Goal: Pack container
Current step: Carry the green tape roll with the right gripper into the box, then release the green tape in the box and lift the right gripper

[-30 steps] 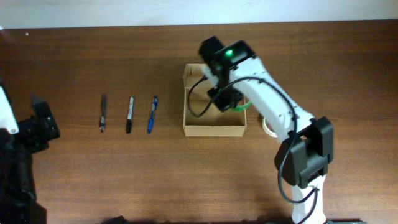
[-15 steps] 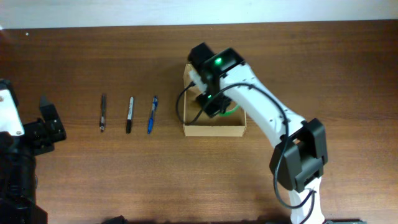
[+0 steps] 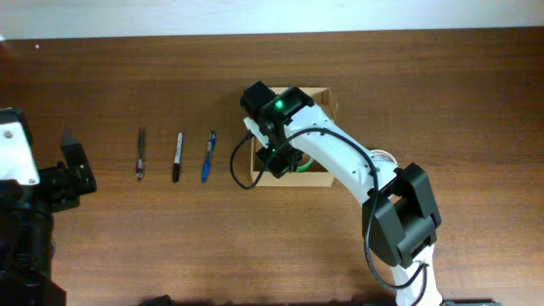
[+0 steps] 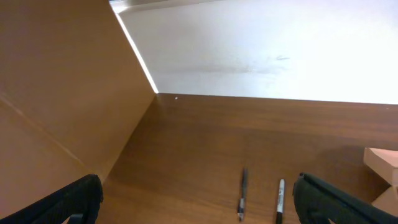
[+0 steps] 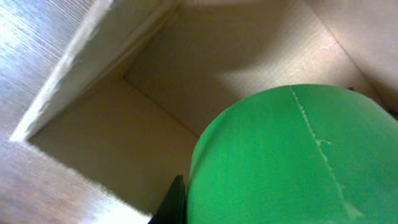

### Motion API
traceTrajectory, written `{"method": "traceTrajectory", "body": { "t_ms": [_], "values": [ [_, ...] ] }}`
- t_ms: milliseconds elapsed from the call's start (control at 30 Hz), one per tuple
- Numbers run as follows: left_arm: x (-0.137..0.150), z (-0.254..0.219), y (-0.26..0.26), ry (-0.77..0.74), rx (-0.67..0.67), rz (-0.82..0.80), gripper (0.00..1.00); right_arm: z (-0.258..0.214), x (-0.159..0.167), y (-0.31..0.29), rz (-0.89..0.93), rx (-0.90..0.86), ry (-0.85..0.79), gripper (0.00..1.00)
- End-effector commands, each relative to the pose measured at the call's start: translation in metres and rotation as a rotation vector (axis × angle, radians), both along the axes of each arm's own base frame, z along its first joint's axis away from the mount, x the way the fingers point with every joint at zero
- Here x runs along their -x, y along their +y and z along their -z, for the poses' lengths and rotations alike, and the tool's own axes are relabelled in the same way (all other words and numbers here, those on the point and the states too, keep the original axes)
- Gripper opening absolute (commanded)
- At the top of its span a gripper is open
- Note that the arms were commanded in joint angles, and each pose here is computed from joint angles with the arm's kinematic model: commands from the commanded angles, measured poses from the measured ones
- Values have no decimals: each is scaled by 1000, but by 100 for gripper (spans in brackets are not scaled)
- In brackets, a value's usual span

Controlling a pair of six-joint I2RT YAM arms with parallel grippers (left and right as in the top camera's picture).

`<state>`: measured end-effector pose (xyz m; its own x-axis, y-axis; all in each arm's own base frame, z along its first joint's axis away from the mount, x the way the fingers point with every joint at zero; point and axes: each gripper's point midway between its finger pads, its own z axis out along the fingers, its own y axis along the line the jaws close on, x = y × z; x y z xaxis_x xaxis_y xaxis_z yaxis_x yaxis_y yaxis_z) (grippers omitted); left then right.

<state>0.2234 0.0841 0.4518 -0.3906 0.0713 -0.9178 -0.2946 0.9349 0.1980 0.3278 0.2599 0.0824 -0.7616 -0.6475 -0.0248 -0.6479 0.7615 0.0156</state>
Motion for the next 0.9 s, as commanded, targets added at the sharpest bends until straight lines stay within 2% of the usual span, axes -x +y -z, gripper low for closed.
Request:
{"method": "traceTrajectory", "body": {
  "t_ms": [0, 233, 733, 867],
  "values": [
    [-2, -1, -6, 3, -13, 35, 99, 8, 1, -3, 5, 11, 11, 4],
    [-2, -1, -6, 3, -13, 35, 99, 22, -3, -11, 20, 12, 12, 4],
    [-2, -1, -6, 2, -13, 36, 99, 26, -34, -59, 161, -13, 28, 4],
    [-2, -1, -6, 2, -13, 36, 99, 26, -33, -57, 158, -18, 32, 13]
  ]
}}
